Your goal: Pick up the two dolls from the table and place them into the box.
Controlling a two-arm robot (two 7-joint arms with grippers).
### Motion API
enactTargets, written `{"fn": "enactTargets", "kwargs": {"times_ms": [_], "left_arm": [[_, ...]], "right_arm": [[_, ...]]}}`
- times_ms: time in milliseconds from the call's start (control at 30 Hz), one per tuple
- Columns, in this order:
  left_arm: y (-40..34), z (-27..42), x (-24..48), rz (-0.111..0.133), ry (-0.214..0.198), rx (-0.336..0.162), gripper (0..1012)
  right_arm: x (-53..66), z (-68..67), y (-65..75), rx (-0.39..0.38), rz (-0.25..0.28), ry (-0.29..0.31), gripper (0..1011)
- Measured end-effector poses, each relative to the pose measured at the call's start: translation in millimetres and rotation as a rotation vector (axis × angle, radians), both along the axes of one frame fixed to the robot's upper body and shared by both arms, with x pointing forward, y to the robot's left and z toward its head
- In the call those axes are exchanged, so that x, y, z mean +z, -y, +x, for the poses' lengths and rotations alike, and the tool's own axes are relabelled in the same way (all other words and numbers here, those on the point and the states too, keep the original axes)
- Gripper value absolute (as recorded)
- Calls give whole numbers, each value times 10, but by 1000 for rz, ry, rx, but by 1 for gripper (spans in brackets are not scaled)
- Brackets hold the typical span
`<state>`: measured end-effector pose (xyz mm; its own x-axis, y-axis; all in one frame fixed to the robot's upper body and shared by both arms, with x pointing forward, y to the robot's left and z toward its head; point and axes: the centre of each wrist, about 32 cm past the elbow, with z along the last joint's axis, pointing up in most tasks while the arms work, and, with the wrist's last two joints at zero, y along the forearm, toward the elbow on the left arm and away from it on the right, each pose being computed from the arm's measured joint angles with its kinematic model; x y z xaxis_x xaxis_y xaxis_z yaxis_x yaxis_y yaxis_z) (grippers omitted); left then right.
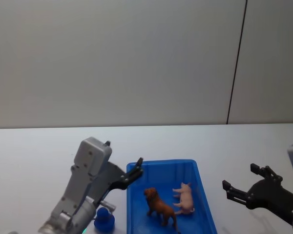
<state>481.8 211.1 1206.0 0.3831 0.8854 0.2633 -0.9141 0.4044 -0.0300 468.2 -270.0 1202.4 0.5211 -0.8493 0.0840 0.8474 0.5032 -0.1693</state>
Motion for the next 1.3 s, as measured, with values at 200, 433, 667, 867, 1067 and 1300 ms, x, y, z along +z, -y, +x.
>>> {"fn": "enactTargets", "kwargs": {"times_ms": [200, 433, 667, 867, 1067, 1300], "left_arm": [[-122, -113, -35, 12, -48, 40, 1001], [-246, -240, -151, 9, -107, 76, 1001], [-336, -321, -329, 0, -178, 102, 1001], [-389, -341, -477, -7, -223, 111, 1001], [-428, -337, -621, -12, -265, 97, 1001], [-466, -307, -761, -16, -303, 60, 1001]], "right_arm": [[0, -13, 26, -4, -1, 1, 1001], [-1, -21, 41, -6, -1, 2, 1001], [-1, -26, 52, -8, -2, 2, 1001], [-2, -28, 56, -8, -2, 2, 1001], [0, -30, 58, -9, -2, 3, 1001], [0, -31, 61, -9, -2, 3, 1001]]}}
